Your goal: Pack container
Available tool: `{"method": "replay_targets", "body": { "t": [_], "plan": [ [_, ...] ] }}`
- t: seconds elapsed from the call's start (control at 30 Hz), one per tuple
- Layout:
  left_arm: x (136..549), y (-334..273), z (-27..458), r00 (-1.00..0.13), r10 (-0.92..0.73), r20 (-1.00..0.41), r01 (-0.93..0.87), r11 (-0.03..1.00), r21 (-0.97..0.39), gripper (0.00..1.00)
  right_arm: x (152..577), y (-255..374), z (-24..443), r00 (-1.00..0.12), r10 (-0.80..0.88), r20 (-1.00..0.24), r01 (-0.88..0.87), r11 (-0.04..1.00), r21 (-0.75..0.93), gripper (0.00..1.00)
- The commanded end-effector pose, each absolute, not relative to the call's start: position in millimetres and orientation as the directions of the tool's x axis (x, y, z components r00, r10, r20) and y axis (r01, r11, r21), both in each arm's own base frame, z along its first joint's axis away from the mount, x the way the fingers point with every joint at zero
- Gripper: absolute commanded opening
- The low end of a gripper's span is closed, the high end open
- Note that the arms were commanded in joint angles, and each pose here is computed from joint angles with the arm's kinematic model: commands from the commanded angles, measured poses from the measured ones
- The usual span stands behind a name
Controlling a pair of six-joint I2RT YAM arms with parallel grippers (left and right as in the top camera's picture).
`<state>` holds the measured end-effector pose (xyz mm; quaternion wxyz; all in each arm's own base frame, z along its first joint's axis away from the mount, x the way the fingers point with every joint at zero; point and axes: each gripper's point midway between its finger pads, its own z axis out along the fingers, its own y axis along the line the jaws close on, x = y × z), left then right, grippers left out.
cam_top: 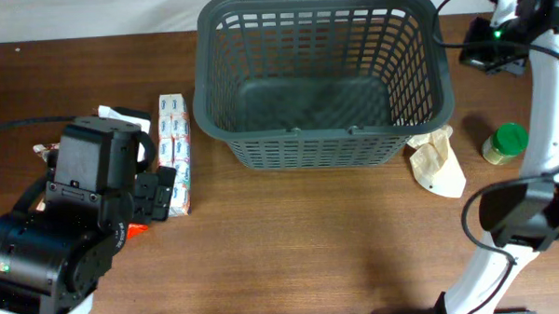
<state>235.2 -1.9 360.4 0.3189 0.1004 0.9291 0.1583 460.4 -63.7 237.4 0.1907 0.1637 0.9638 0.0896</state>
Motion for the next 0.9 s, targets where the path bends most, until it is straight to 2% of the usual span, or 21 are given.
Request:
{"method": "replay_targets", "body": {
  "t": [0.0, 0.37, 0.5, 0.67, 0.87],
  "plan": [
    [234.3, 2.3, 362.6, -0.779, 0.260, -0.570, 0.051, 0.933, 0.356, 0.99, 466.3, -37.4, 239.5, -0.885, 0.329, -0.329, 0.231, 0.925, 0.302, 0.04],
    [222.1, 5.2, 353.9, -0.815, 0.245, -0.525, 0.055, 0.935, 0.352, 0.99, 480.2, 9.3, 244.5, -0.896, 0.222, -0.386, 0.107, 0.949, 0.297, 0.04],
    [219.4, 5.9, 352.1, -0.823, 0.246, -0.512, 0.059, 0.933, 0.354, 0.99, 483.0, 16.4, 245.9, -0.893, 0.207, -0.398, 0.088, 0.951, 0.298, 0.04],
    [219.3, 6.1, 352.2, -0.825, 0.160, -0.543, -0.017, 0.952, 0.307, 0.99, 478.4, 1.4, 249.3, -0.886, 0.220, -0.407, 0.125, 0.961, 0.248, 0.04],
    [223.9, 18.0, 353.8, -0.820, 0.071, -0.569, -0.102, 0.959, 0.266, 0.99, 432.3, -60.5, 321.0, -0.792, 0.350, -0.500, 0.248, 0.933, 0.260, 0.04]
  ]
}}
